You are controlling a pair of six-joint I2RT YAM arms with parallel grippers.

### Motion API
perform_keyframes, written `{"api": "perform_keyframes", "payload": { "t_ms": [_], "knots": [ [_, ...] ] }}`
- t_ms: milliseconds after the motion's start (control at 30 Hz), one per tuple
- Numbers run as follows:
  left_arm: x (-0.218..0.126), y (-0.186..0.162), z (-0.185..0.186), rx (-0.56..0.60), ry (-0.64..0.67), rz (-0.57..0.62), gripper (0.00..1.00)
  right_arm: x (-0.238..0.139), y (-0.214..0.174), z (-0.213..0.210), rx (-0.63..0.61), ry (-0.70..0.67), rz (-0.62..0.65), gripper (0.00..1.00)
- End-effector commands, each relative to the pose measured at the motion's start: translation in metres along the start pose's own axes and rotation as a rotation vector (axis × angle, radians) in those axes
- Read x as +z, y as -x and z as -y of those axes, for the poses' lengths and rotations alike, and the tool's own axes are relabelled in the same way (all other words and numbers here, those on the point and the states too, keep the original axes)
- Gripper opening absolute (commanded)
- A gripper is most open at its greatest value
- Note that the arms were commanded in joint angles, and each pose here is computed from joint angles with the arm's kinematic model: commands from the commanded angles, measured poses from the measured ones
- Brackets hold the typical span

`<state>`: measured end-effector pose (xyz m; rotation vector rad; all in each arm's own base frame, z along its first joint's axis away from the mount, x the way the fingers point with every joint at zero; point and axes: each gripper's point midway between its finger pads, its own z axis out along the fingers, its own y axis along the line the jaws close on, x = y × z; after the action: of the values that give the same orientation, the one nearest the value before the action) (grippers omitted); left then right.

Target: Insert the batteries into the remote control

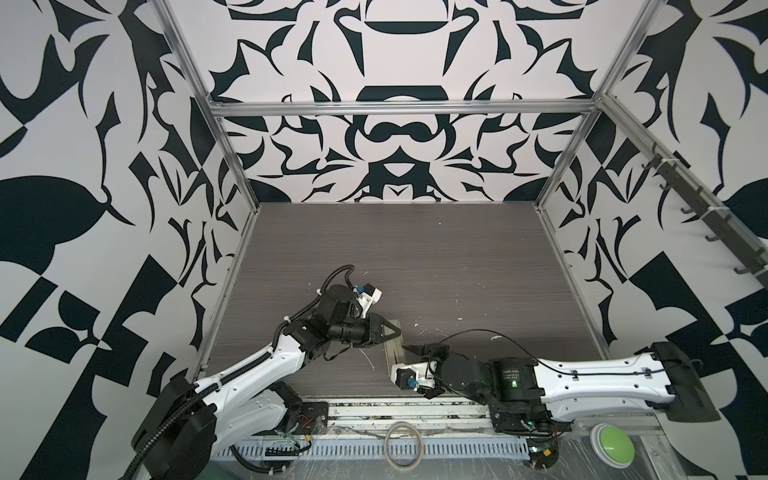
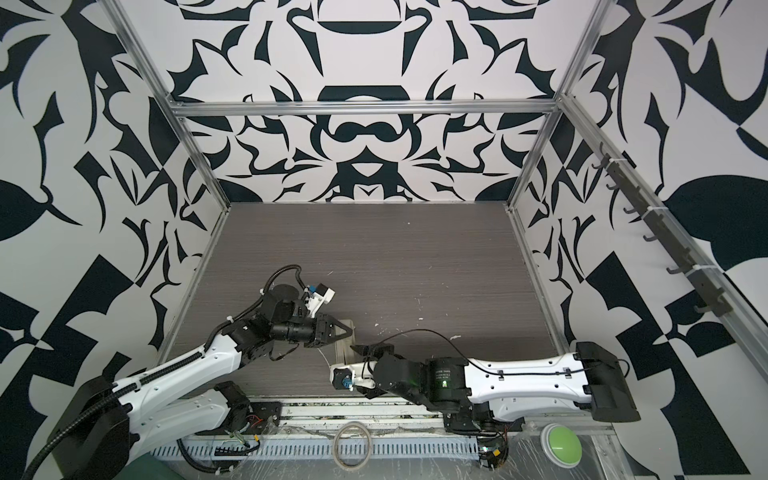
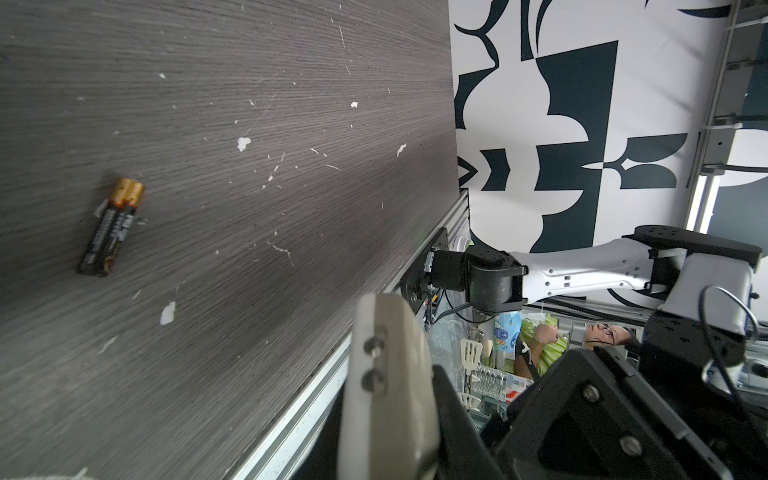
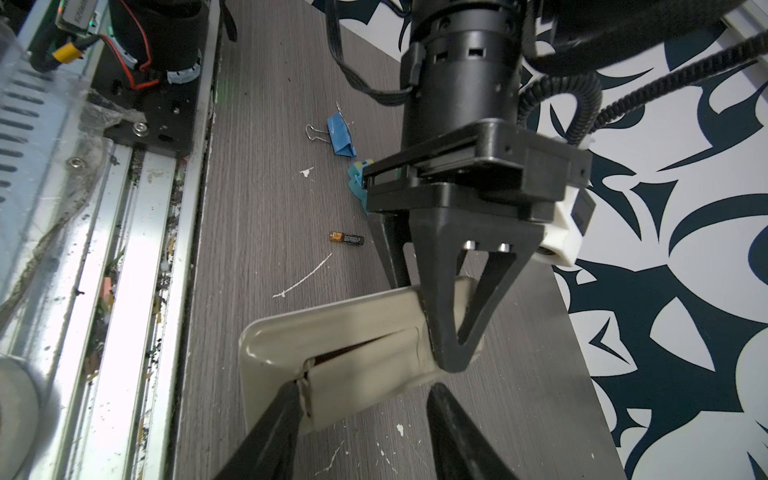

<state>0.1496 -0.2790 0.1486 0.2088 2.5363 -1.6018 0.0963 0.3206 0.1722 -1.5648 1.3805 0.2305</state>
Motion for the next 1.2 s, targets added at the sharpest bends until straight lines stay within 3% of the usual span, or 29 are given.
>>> {"api": "perform_keyframes", "payload": {
  "t_ms": [0,833,1167],
  "knots": [
    [-0.0023,-0.0017,0.0136,0.023,-0.035,-0.014,0.00,-0.0079,0.0176,0.0228,0.050,-0.075,0.051,0.57],
    [-0.0055,0.0036,0.0164,0.026,-0.037,0.012,0.00,-0.0090,0.0185,0.0213,0.054,-0.063,0.057,0.65],
    [-0.0067,0.0061,0.0170,0.031,-0.029,0.018,0.00,-0.0114,0.0210,0.0237,0.061,-0.068,0.066,0.74]
  ]
}}
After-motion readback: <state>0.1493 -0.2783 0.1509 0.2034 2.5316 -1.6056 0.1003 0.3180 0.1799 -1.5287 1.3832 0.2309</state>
